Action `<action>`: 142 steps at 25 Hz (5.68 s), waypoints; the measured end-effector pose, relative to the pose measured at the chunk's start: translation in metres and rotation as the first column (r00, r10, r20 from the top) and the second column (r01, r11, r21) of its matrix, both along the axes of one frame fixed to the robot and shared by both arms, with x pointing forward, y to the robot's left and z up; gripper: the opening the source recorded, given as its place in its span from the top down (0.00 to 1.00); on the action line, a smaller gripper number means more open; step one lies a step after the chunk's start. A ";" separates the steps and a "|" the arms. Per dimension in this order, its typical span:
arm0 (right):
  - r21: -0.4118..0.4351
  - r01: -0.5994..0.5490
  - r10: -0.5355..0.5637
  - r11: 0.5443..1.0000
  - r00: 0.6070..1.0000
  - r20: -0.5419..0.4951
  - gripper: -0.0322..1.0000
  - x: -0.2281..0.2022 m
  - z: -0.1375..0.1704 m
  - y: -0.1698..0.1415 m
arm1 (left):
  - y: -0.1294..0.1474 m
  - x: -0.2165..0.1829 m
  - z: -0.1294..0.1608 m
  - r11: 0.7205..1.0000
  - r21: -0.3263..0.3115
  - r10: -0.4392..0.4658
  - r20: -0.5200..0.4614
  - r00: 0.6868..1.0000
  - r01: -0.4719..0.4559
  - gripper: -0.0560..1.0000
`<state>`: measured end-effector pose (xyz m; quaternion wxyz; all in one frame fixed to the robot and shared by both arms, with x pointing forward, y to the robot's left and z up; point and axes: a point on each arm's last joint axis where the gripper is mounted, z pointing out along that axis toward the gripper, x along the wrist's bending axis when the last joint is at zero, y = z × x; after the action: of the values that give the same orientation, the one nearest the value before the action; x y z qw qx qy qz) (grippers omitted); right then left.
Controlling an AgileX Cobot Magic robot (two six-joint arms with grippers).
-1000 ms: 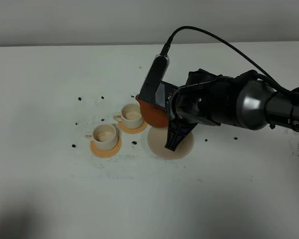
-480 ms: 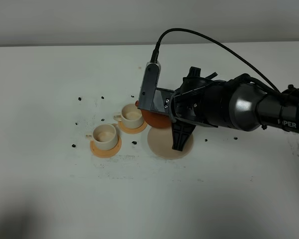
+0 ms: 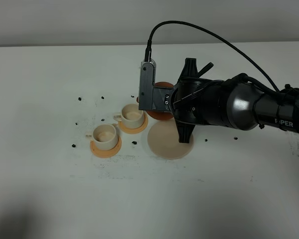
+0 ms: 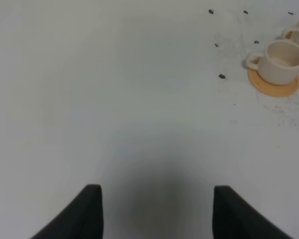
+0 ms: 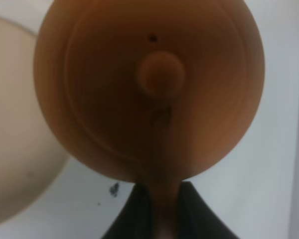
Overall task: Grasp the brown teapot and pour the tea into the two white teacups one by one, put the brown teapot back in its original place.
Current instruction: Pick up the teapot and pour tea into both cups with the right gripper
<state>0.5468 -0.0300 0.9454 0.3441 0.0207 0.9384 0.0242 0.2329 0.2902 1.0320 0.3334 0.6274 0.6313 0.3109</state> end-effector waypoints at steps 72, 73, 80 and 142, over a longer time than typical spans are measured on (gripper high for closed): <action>-0.370 -0.292 0.374 0.882 0.911 0.172 0.85 0.013 -0.004 0.011 | 0.000 0.000 0.000 1.000 0.000 0.000 0.000 1.000 0.000 0.46; -0.373 -0.294 0.377 0.880 0.910 0.174 0.85 0.013 -0.004 0.011 | 0.000 0.000 0.000 1.000 0.000 0.000 0.000 1.000 0.000 0.46; -0.397 -0.304 0.397 0.866 0.900 0.178 0.85 0.014 -0.005 0.011 | 0.000 0.000 0.000 1.000 0.000 0.000 0.000 1.000 0.000 0.46; -0.542 -0.355 0.539 0.761 0.812 0.225 0.85 0.015 -0.001 0.021 | 0.000 0.000 0.000 1.000 0.000 0.000 0.000 1.000 0.000 0.46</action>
<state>0.5616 -0.0093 0.9444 0.4913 -0.2981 0.8095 -0.1204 0.2329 0.2902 1.0320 0.3335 0.6273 0.6314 0.3109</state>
